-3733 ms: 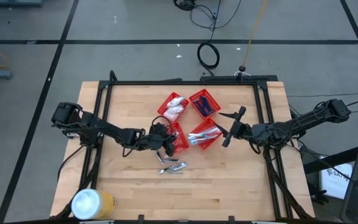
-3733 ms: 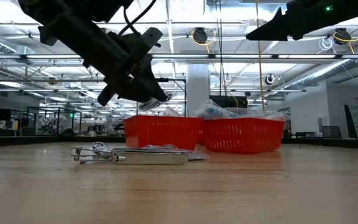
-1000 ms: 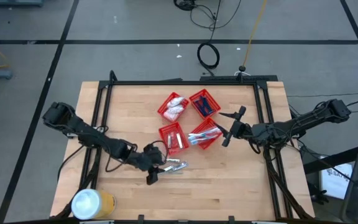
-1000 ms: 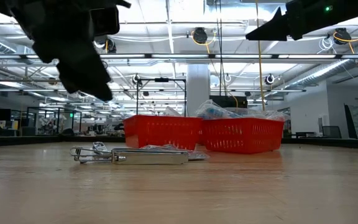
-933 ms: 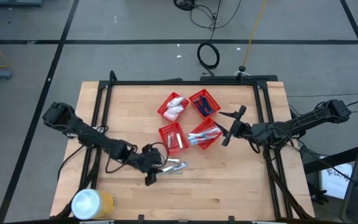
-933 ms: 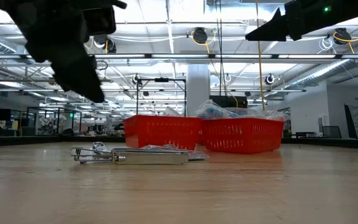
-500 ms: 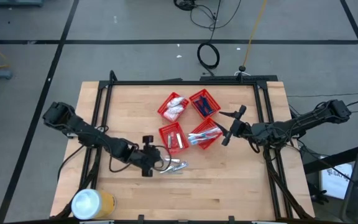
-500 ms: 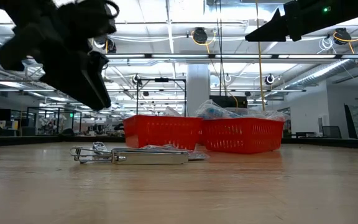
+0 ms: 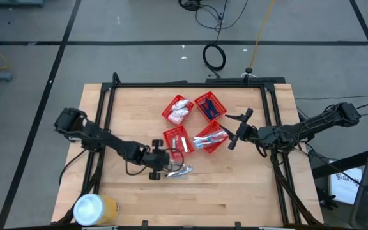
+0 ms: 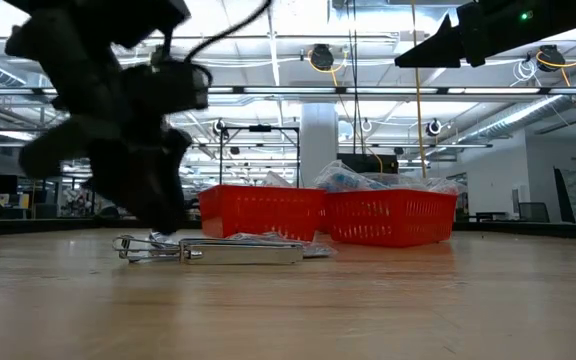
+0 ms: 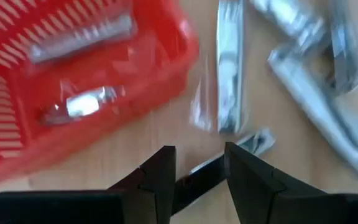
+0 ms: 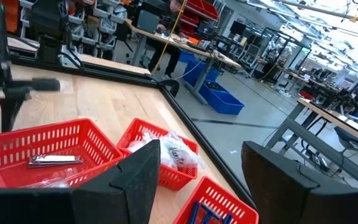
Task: Pick & Place Travel size toiletries
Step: Put the silver nail cutter into the bottom left red bin
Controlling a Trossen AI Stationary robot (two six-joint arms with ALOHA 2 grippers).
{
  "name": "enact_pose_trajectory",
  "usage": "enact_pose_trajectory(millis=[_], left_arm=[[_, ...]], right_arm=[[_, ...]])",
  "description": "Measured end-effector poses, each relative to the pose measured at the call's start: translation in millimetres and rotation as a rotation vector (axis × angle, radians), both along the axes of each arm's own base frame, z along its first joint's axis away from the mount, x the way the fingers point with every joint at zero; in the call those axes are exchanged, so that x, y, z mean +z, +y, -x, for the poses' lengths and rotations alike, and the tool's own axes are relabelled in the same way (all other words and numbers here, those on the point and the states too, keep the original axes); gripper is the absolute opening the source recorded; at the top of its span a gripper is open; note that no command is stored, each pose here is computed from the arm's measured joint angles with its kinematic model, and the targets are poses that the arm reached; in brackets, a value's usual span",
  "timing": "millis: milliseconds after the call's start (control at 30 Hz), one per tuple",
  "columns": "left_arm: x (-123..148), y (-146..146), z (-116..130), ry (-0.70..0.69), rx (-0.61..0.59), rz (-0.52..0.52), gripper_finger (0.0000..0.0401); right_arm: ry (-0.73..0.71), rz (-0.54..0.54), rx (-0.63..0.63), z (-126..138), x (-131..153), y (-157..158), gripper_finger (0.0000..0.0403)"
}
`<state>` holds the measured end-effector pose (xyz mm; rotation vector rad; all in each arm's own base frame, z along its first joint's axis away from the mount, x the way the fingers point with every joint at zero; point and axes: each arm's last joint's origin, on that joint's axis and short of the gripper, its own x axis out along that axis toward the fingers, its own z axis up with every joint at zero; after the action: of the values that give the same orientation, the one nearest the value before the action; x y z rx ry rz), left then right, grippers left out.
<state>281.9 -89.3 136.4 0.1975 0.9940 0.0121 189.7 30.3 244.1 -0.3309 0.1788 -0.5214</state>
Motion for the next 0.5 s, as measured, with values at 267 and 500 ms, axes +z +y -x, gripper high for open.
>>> enact_pose_trajectory(millis=[267,500], left_arm=[[-14.0,1.0,-3.9,0.066,-0.007,0.086,0.0131],[-15.0,-3.4,0.1,0.140,0.082,0.323,0.0131]], right_arm=[[0.000,0.000,0.000,0.0,-0.1,0.0,0.0212],[0.001,0.000,0.000,0.0,0.0,0.0,0.0212]])
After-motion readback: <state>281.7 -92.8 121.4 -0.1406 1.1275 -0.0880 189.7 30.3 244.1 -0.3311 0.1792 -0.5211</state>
